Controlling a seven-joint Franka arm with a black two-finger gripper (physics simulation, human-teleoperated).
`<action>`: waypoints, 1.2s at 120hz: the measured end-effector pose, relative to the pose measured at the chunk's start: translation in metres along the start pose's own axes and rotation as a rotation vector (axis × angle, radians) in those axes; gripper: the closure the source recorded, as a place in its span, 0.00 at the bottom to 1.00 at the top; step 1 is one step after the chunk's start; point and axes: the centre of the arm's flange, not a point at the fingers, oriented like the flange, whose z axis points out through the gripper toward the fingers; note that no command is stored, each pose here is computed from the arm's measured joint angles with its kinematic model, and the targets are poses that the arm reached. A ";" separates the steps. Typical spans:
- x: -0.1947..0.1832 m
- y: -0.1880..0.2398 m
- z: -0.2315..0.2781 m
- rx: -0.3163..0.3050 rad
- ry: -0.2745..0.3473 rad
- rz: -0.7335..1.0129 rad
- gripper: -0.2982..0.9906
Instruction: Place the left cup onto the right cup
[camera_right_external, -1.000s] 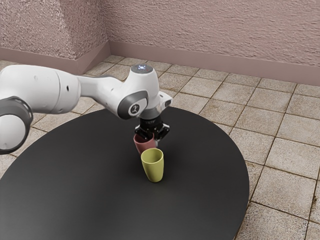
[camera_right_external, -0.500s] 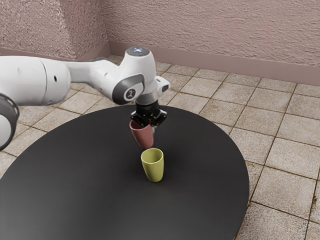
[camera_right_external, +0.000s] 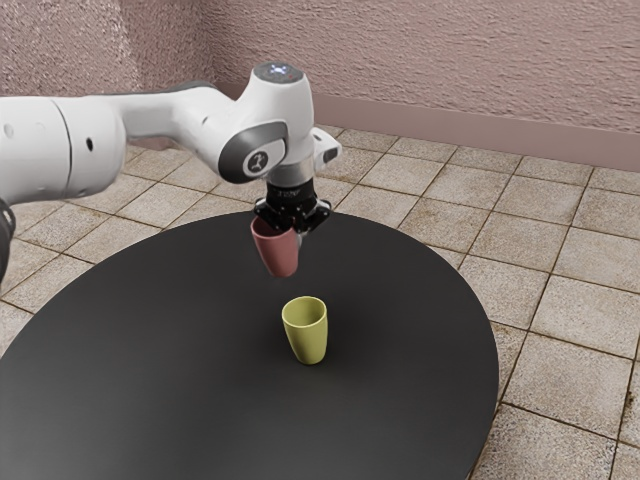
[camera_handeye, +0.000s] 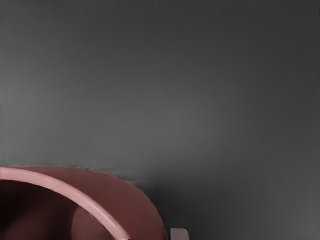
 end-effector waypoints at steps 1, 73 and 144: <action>0.000 0.000 -0.001 0.000 0.001 0.001 0.84; -0.037 0.033 -0.044 -0.003 -0.011 0.044 0.84; -0.087 0.051 -0.054 0.046 -0.056 -0.001 0.84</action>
